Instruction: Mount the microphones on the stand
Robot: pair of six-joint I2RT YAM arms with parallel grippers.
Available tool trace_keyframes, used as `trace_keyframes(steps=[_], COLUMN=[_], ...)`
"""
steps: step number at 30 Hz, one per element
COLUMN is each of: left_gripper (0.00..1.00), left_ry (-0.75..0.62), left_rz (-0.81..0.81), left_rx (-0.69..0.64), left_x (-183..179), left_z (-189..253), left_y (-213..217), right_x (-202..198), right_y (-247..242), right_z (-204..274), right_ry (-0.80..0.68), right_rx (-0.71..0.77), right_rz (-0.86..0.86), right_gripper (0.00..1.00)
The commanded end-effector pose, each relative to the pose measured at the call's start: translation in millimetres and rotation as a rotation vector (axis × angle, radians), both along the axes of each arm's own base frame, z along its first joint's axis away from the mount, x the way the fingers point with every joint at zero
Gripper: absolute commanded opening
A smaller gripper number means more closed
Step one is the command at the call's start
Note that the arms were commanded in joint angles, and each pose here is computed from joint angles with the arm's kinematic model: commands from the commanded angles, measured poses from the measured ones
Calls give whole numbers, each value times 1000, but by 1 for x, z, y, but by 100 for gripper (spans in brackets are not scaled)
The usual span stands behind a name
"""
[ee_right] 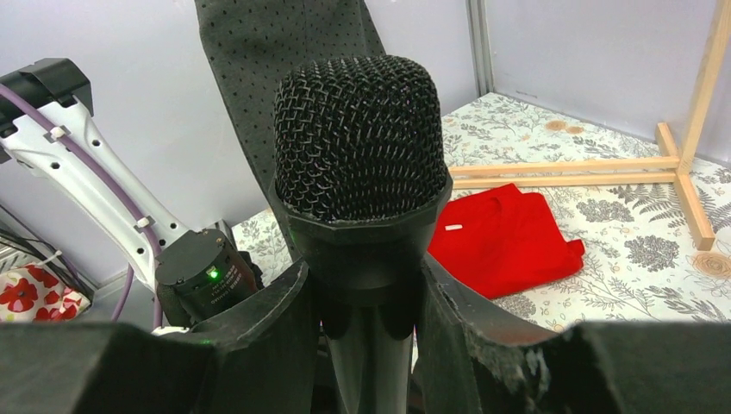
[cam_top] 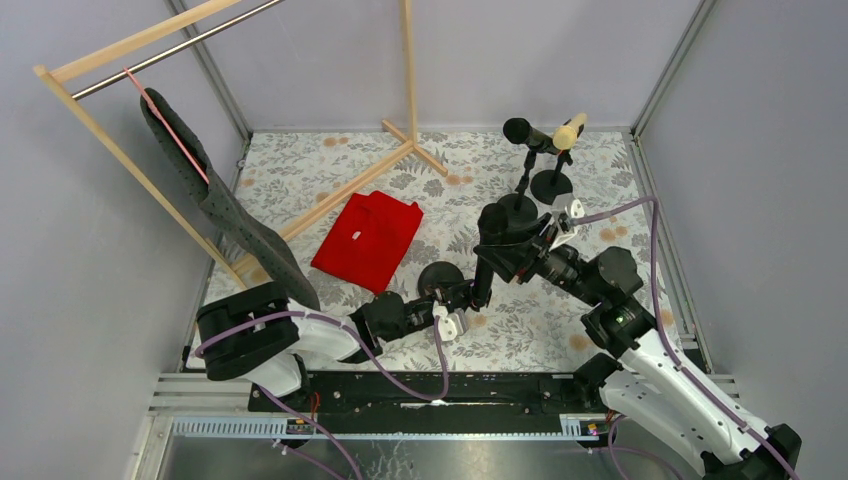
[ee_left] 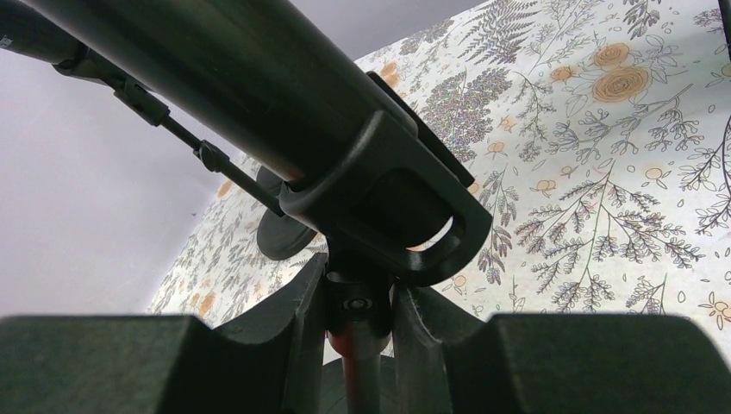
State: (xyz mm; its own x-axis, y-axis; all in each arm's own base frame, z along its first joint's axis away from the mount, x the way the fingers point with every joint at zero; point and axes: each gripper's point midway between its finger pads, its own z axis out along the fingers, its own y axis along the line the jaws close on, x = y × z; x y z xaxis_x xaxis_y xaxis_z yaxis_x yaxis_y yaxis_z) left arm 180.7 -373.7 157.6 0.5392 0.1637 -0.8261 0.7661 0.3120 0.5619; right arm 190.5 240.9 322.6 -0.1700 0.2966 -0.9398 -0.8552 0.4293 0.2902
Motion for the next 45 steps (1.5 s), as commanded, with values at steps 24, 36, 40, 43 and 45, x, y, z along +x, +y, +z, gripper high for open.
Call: trace_keyframes(steps=[24,36,40,43,45], left_gripper=[0,0,0,0,0], left_ry=[-5,-4,-5,-4,-3], left_rz=[120,129,135,141,144], left_rx=[-150,-154,-156,-161,-161], left_x=[21,23,23,24,24], left_z=[32,30,30,31,30], left_y=[10,12,13,14,15], right_x=[-28,-35,-37,-38,-39], right_y=[13,14,13,13,12], right_z=[-98,-122,-127,-132,-136], right_ry=[269,310,322,331,338], right_rx=[-157,-195,-206,-216,-217], right_rz=[118,117,115,112,109], right_gripper=[0,0,0,0,0])
